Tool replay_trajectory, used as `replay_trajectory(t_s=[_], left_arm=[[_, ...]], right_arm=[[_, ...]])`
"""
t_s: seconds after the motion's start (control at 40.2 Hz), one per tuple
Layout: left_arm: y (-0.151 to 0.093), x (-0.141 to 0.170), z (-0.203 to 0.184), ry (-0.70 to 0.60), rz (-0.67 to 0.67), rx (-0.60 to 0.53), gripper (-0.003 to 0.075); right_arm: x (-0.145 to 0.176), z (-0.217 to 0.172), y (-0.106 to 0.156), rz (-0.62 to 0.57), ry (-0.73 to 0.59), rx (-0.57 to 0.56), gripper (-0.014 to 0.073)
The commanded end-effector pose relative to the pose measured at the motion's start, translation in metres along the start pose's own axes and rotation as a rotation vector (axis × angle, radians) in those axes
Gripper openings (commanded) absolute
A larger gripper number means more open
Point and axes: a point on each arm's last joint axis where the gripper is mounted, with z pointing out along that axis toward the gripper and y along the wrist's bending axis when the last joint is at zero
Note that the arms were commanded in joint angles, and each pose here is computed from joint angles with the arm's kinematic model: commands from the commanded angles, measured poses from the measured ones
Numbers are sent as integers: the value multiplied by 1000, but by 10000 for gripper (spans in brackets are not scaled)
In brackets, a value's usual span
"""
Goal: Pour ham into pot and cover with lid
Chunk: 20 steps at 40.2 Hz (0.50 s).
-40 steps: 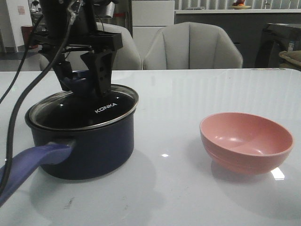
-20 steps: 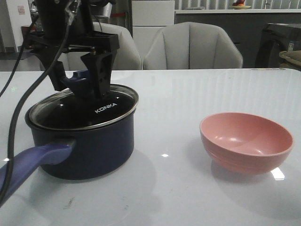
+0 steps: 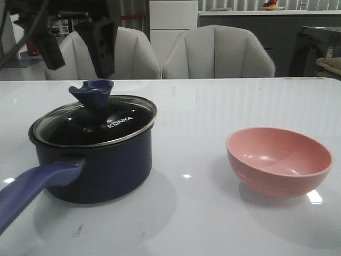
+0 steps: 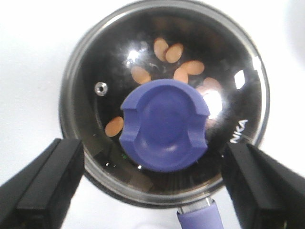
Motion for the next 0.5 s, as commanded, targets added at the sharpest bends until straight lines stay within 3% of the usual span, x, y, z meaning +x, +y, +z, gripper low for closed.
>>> replay_trajectory(t_s=[0.0, 0.323, 0.472], left_arm=[[-1, 14, -52, -85, -4, -7, 607], [11, 84, -116, -257, 23, -126, 607], [11, 128, -134, -441, 13, -113, 607]], right_arm=[[-15, -2, -1, -4, -94, 13, 161], [-15, -2, -1, -4, -94, 13, 161], [-15, -2, -1, -4, -94, 13, 161]])
